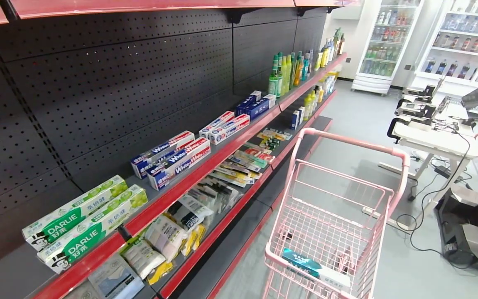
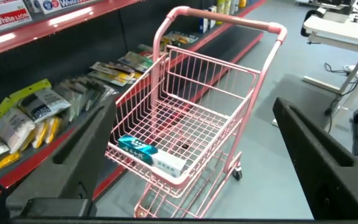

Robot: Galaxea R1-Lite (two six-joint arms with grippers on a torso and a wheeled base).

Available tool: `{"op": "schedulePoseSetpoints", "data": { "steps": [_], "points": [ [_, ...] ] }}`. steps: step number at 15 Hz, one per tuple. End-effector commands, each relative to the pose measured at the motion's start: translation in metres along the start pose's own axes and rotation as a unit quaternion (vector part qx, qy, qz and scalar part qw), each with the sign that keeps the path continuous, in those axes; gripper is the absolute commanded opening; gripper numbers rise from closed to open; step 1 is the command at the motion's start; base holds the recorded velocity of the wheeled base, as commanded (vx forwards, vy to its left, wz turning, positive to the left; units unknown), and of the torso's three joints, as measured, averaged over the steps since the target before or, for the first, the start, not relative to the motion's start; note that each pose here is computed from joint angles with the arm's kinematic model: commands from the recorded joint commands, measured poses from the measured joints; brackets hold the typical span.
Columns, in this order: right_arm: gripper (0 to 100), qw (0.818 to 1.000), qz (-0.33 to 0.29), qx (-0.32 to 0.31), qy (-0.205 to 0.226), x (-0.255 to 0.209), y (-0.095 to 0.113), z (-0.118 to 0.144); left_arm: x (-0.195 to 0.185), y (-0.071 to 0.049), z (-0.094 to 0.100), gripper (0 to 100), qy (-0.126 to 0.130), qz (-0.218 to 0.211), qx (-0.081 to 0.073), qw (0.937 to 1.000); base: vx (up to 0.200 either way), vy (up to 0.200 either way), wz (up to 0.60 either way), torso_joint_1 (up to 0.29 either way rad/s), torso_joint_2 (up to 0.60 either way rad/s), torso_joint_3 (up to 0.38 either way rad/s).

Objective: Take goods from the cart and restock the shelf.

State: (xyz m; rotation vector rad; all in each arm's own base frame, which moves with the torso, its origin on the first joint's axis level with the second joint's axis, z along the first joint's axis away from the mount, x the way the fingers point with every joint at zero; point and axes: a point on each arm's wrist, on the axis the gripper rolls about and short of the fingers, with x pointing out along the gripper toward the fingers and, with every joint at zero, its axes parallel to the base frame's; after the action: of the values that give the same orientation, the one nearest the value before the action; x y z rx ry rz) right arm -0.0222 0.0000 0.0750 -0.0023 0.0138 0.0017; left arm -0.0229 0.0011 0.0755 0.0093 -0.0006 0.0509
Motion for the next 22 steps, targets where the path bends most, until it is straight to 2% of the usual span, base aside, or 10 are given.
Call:
{"op": "schedulePoseSetpoints", "data": {
  "steps": [1,3,4,5,6,7,9,12,18,22],
  "points": [
    [100,1.0,-0.006,0.01,0.013,0.002,0.0,0.001,0.0,0.0,0.0,100,0.0,0.001,0.0,1.0,0.0,0.0,0.0,0.0,0.0,0.0],
    [100,0.997,-0.062,0.033,0.037,0.006,0.001,0.005,0.0,0.0,0.0,100,0.0,0.001,0.0,1.0,0.0,0.0,0.0,0.0,0.0,0.0],
    [100,0.998,-0.051,0.036,0.007,0.01,0.0,0.054,0.0,0.0,0.0,100,0.0,0.001,0.0,1.0,0.0,0.0,0.0,0.0,0.0,0.0],
    [100,0.994,-0.068,0.08,-0.015,0.04,-0.003,0.141,0.0,0.0,0.0,100,0.0,0.001,0.0,1.0,0.0,0.0,0.0,0.0,0.0,0.0],
    [100,0.99,-0.075,0.113,-0.028,0.057,-0.005,0.18,0.0,0.0,0.0,100,0.0,0.001,0.0,1.0,0.0,0.0,0.0,0.0,0.0,0.0],
    [100,0.99,-0.085,0.114,0.023,0.103,-0.01,0.21,0.0,0.0,0.0,100,0.0,0.001,-0.002,1.0,0.0,0.0,0.0,0.0,0.0,0.0],
    [100,0.98,-0.047,0.087,0.174,0.172,-0.016,0.179,0.0,0.0,0.0,100,0.0,0.001,-0.002,1.0,0.0,0.0,0.0,0.0,0.0,0.0],
    [100,0.929,0.067,0.015,0.363,0.263,-0.022,0.11,0.0,0.0,0.0,100,0.0,0.001,-0.002,1.0,0.0,0.0,0.0,0.0,0.0,0.0],
    [100,0.855,0.222,-0.121,0.453,0.292,-0.018,0.035,0.0,0.0,0.0,100,0.0,0.001,-0.002,1.0,0.0,0.0,0.0,0.0,0.0,0.0],
    [100,0.798,0.273,-0.189,0.504,0.309,0.015,-0.012,0.0,0.0,0.0,100,0.0,0.001,-0.002,1.0,0.0,0.0,0.0,0.0,0.0,0.0]
  ]
}}
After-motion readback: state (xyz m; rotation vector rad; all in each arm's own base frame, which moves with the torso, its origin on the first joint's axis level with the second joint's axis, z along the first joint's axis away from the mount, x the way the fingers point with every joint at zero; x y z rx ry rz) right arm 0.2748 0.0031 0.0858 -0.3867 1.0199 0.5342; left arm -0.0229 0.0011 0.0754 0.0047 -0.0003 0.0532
